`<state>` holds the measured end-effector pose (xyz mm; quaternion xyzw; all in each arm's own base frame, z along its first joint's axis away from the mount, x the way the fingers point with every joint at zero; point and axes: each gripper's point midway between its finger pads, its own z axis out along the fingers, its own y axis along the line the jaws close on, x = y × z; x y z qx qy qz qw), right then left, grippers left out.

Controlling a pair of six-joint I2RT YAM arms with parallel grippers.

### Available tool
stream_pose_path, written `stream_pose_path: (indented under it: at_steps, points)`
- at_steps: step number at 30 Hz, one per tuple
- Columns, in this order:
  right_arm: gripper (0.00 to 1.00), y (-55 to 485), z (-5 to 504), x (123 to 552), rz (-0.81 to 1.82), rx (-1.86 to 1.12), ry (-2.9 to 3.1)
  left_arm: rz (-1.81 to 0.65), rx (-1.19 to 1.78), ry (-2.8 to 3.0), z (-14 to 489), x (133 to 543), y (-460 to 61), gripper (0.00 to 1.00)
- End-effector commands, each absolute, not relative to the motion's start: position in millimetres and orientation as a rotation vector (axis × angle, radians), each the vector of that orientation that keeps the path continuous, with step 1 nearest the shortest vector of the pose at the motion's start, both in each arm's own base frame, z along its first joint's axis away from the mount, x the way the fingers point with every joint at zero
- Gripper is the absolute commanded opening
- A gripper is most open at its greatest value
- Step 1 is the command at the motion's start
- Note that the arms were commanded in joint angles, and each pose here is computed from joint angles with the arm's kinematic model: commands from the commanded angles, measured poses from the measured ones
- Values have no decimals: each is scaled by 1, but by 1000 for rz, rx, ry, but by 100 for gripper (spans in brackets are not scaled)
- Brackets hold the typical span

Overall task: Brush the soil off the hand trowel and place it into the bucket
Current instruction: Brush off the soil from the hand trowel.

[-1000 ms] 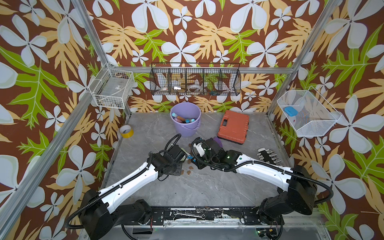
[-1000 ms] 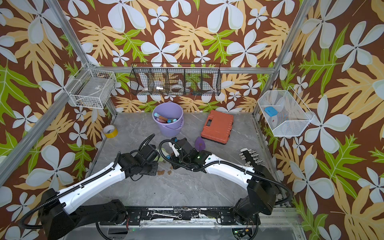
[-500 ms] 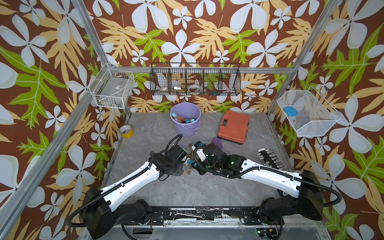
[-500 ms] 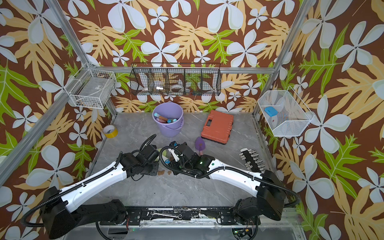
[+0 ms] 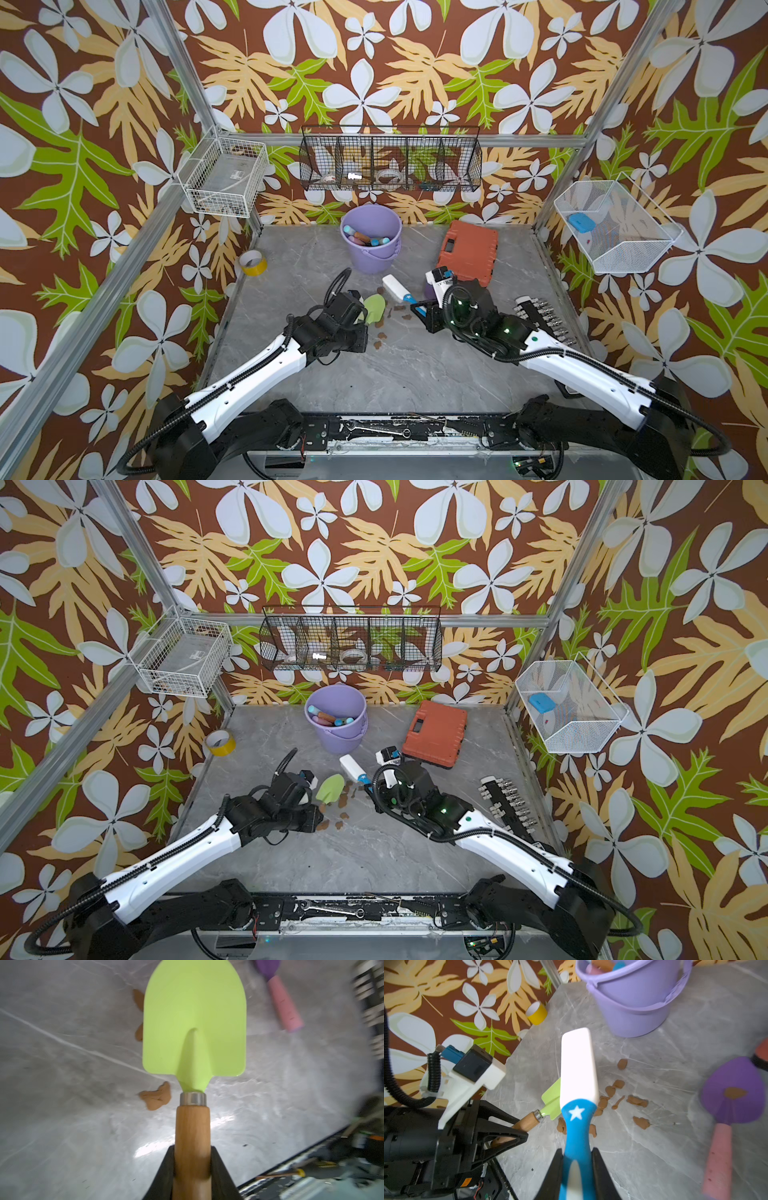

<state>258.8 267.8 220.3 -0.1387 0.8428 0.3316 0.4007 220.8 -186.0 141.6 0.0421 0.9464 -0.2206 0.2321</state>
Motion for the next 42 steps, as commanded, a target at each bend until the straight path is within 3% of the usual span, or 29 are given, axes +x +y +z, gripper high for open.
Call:
stream_pose_path:
  at_steps: [1,5,10,16,23,35,42]
  points:
    - [0,243,231,266,785,-203,2033,-1273,64,2283,212,233,-231,0]
    - [0,224,214,261,792,-107,2055,-1584,-19,2099,246,230,-225,0]
    - [0,230,203,251,1119,-15,2031,-1810,-76,1980,261,221,-224,0]
    - [0,245,227,240,1381,-1,1904,-2063,-197,1741,282,214,-208,0]
    - [0,248,272,232,1518,-24,1758,-2083,-253,1707,276,216,-204,0]
    - [0,276,299,222,1528,-182,1728,-2084,-266,1725,269,220,-205,0]
    - [0,289,251,231,1479,-171,1871,-2085,-255,1727,270,219,-206,0]
